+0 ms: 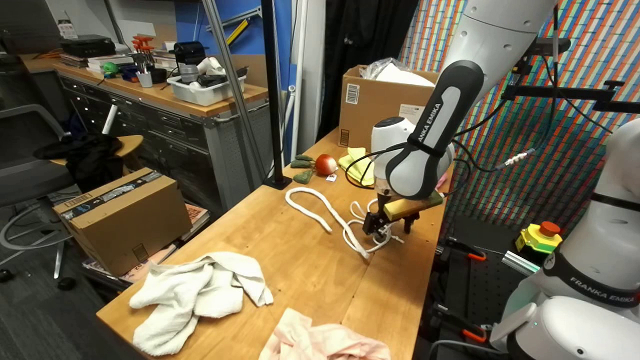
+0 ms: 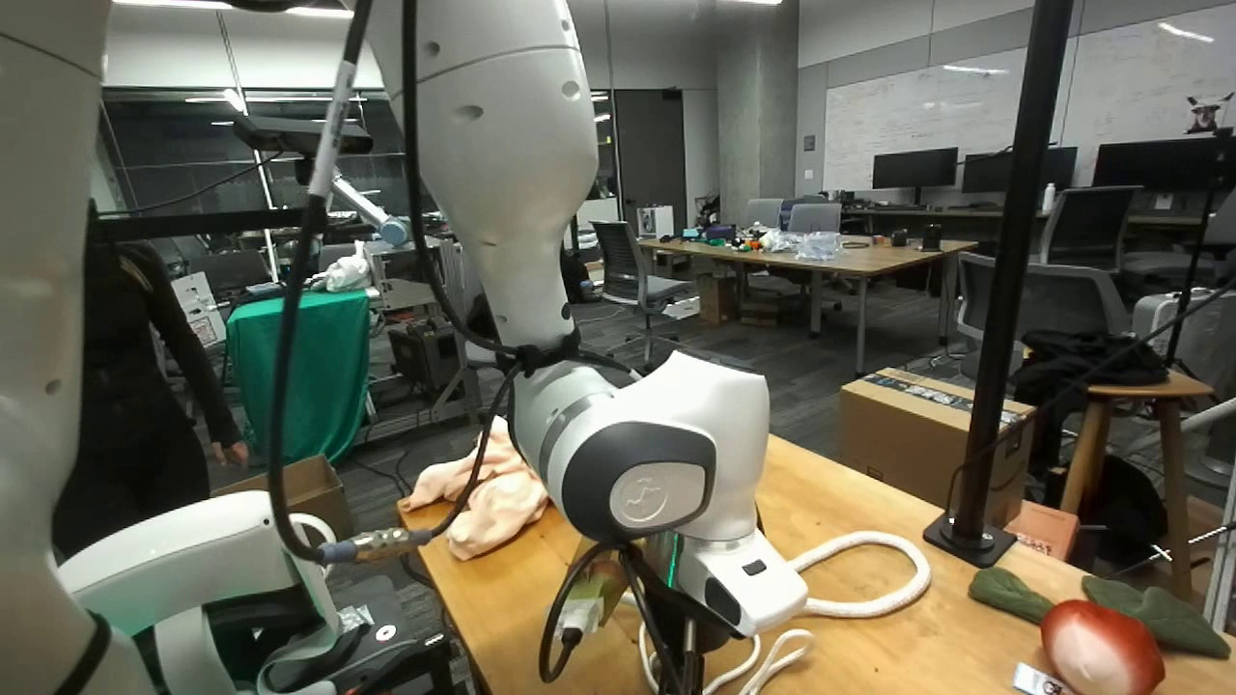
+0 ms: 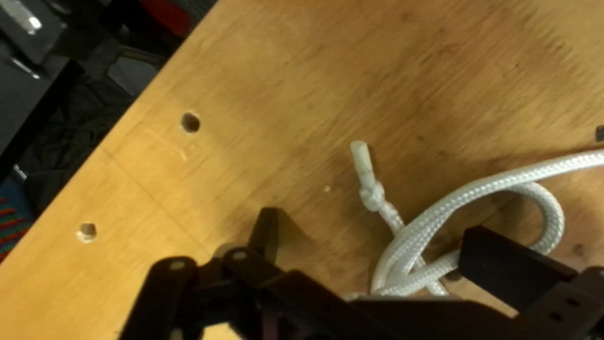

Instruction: Move the white towel to the left, move the yellow towel to the right, move the pink t-shirt to the right, move the peach t-shirt to the right, move the radish to the right, separate the two white ropes

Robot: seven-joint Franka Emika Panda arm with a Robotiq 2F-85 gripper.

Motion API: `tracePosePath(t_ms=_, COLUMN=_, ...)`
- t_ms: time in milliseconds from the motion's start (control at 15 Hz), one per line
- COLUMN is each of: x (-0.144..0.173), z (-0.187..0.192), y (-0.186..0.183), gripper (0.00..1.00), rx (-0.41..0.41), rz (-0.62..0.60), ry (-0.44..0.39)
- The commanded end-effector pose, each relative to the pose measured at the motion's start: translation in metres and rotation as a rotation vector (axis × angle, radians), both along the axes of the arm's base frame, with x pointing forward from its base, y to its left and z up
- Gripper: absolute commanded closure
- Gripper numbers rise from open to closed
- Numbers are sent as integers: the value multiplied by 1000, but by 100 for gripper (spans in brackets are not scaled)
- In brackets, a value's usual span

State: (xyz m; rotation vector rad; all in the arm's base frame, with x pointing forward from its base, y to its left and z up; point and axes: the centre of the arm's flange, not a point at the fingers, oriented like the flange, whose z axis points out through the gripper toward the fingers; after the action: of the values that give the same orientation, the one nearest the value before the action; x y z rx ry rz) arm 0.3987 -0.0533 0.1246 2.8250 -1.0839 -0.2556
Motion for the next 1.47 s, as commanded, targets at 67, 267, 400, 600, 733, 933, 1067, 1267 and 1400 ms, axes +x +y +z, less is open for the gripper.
tracePosePath(t_ms=67, x=-29, z=39, y=-14, gripper=0, rx=-18, rz=30, ry=-26)
tracePosePath(t_ms=267, x=-38, z=47, y=-15, gripper=0, rx=-6, rz=48, ry=-32)
tracePosePath(t_ms=400, x=-45, z=49, y=-13, gripper=0, rx=11, rz=51, ry=-29)
tracePosePath(t_ms=600, x=-53, z=52, y=-10, gripper=0, rx=14, rz=57, ry=-19)
tracePosePath(t_ms=733, x=-47, z=60, y=-6, gripper=0, rx=1, rz=78, ry=-27)
tracePosePath(t_ms=933, x=-34, z=86, y=10, gripper=0, rx=-37, rz=170, ry=-45)
tracePosePath(t_ms=1067, x=-27, z=101, y=29, gripper=0, rx=-49, rz=263, ry=-51)
tracePosePath(t_ms=1267, x=-15, z=117, y=66, gripper=0, rx=-60, rz=391, ry=-52)
tracePosePath(t_ms=1400, x=-6, z=121, y=93, gripper=0, rx=-63, rz=468, ry=-49)
